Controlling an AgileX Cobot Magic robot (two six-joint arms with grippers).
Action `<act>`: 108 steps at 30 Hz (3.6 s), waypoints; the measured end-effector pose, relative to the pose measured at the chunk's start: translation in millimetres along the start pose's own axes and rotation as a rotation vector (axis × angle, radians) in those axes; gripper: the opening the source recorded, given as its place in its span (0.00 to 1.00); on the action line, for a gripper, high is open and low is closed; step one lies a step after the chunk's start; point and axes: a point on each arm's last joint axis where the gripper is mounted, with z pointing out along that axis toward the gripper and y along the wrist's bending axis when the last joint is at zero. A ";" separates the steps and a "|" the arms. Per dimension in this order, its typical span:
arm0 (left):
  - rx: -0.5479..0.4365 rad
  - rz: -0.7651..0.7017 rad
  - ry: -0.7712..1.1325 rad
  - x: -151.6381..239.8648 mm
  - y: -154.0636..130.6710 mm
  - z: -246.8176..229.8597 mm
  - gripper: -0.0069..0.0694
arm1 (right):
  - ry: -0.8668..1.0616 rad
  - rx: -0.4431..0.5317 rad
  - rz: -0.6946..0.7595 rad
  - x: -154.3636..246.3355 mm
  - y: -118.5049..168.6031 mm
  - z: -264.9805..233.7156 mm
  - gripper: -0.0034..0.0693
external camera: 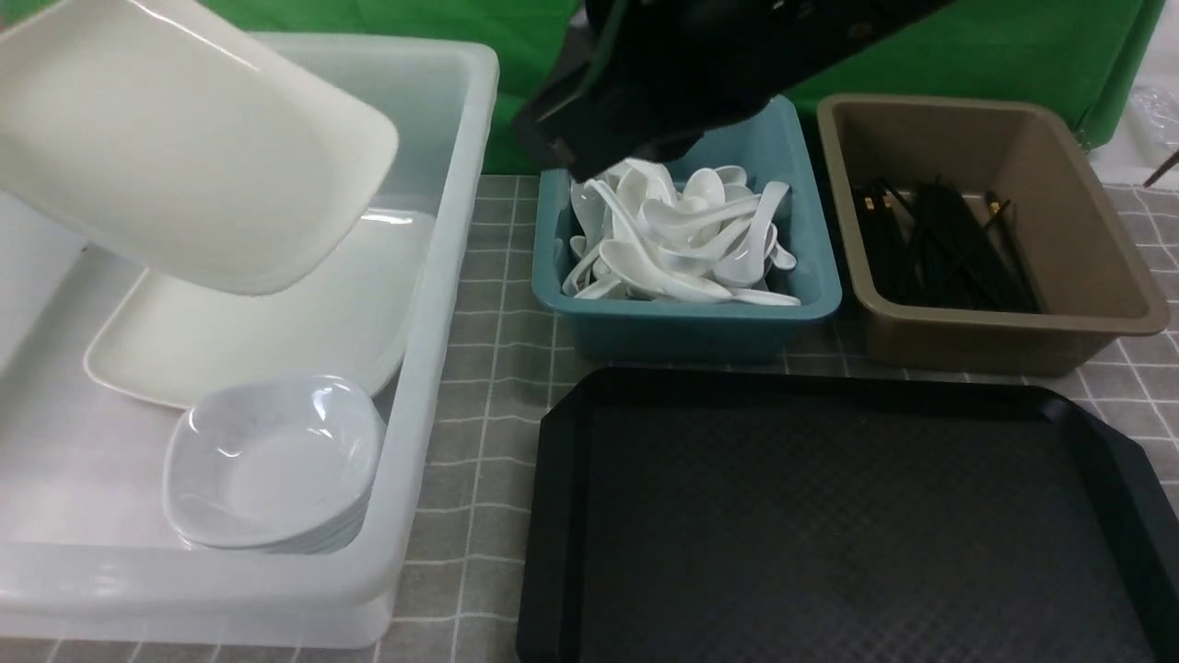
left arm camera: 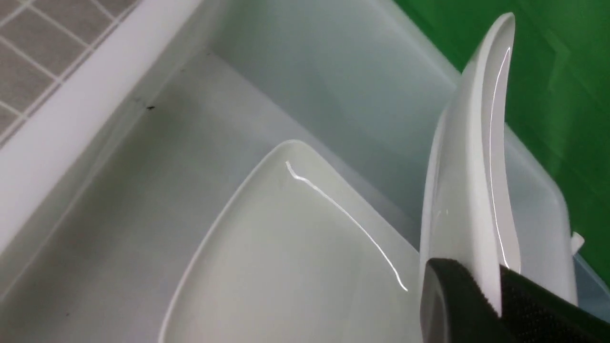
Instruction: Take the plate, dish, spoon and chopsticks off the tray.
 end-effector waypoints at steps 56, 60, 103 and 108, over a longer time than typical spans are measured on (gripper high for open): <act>-0.186 0.131 0.345 66.8 30.7 92.9 0.58 | -0.050 -0.007 0.080 -5.5 0.2 0.4 0.14; -0.183 0.123 0.389 70.7 30.5 91.5 0.59 | -0.050 -0.007 0.082 -5.5 0.2 0.4 0.14; 0.443 0.893 0.200 159.0 -160.2 -156.8 0.09 | -0.507 0.418 0.089 51.7 33.9 -214.0 0.08; 0.434 0.878 0.138 185.8 -125.0 -171.7 0.09 | -0.675 0.449 0.090 111.8 45.5 -226.4 0.08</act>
